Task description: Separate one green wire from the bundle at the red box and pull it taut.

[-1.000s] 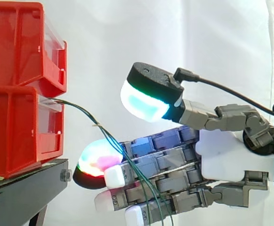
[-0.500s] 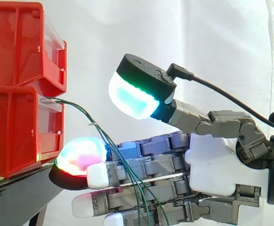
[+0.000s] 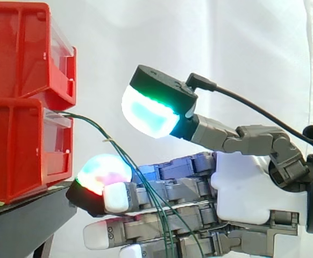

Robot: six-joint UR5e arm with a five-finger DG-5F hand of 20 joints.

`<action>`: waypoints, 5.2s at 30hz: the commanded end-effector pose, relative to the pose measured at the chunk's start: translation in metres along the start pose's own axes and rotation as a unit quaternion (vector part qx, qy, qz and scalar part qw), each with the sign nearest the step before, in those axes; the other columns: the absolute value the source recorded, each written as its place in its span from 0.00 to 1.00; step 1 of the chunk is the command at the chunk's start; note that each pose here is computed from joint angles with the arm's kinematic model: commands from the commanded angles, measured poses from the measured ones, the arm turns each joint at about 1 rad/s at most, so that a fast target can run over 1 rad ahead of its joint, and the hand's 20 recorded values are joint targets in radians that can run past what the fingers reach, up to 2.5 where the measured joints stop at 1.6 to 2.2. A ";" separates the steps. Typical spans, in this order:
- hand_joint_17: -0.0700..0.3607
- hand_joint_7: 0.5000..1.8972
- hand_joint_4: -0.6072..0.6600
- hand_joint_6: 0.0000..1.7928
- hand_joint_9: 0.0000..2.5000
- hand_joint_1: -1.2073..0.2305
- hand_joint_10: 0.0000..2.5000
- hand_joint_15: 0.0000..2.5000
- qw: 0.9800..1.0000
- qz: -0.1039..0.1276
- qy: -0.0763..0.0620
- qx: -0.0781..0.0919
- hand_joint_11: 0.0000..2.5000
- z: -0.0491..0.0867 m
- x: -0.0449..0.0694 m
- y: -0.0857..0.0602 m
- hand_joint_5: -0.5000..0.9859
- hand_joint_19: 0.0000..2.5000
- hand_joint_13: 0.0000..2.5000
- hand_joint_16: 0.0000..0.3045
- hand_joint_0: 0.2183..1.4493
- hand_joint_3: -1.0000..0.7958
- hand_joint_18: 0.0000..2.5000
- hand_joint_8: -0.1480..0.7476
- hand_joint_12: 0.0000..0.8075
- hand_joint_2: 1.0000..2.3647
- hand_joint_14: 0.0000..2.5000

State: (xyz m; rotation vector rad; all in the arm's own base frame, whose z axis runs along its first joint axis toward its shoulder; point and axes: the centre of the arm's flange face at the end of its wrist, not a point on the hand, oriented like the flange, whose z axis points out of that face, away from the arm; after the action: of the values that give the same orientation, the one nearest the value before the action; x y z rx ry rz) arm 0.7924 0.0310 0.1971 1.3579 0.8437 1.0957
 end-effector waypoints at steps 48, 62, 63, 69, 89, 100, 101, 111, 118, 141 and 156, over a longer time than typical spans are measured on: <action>0.46 0.48 0.64 0.47 0.42 0.43 0.01 0.15 0.999 -0.041 -0.007 0.013 0.25 0.013 -0.016 0.036 0.24 0.21 0.34 0.19 0.27 0.41 0.34 0.52 0.54 0.01 0.01; 0.50 0.49 0.63 0.50 0.43 0.38 0.01 0.16 0.999 -0.043 -0.007 0.017 0.27 0.013 -0.017 0.036 0.24 0.20 0.36 0.21 0.29 0.53 0.38 0.55 0.58 0.01 0.01; 0.50 0.49 0.62 0.50 0.43 0.37 0.01 0.16 0.999 -0.042 -0.007 0.017 0.27 0.013 -0.016 0.036 0.24 0.20 0.36 0.21 0.29 0.53 0.38 0.55 0.58 0.01 0.01; 0.47 0.51 0.58 0.50 0.41 0.31 0.01 0.16 0.999 -0.046 -0.008 0.024 0.28 0.014 -0.018 0.045 0.23 0.20 0.34 0.19 0.30 0.52 0.36 0.52 0.54 0.02 0.01; 0.46 0.54 0.60 0.48 0.45 0.52 0.01 0.16 0.997 -0.055 -0.010 0.045 0.29 0.006 -0.021 0.068 0.25 0.23 0.35 0.18 0.29 0.35 0.36 0.51 0.54 0.01 0.01; 0.52 0.54 0.61 0.49 0.45 0.33 0.01 0.16 0.997 -0.056 -0.011 0.045 0.29 0.008 -0.023 0.070 0.25 0.21 0.37 0.22 0.29 0.54 0.41 0.56 0.60 0.01 0.01; 0.51 0.53 0.61 0.49 0.45 0.33 0.01 0.16 0.997 -0.056 -0.011 0.045 0.29 0.008 -0.023 0.070 0.24 0.21 0.37 0.22 0.29 0.53 0.41 0.56 0.60 0.01 0.01; 0.45 0.54 0.59 0.49 0.42 0.28 0.01 0.16 0.997 -0.057 -0.012 0.046 0.31 0.008 -0.023 0.070 0.23 0.22 0.33 0.18 0.31 0.45 0.35 0.50 0.52 0.01 0.01; 0.44 0.52 0.56 0.50 0.42 0.25 0.01 0.16 0.997 -0.058 -0.013 0.048 0.31 0.008 -0.024 0.070 0.23 0.21 0.32 0.18 0.35 0.36 0.35 0.49 0.51 0.01 0.01; 0.48 0.54 0.60 0.50 0.44 0.34 0.01 0.17 0.996 -0.055 -0.014 0.065 0.32 0.002 -0.027 0.076 0.24 0.22 0.35 0.20 0.29 0.52 0.39 0.54 0.57 0.02 0.01; 0.44 0.51 0.48 0.51 0.40 0.26 0.01 0.15 0.997 -0.053 -0.015 0.062 0.33 0.003 -0.029 0.081 0.22 0.19 0.31 0.17 0.41 0.28 0.33 0.46 0.49 0.00 0.01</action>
State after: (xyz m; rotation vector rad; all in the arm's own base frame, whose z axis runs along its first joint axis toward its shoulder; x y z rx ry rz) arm 0.7776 -0.0040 0.2710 1.4136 0.9683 0.9497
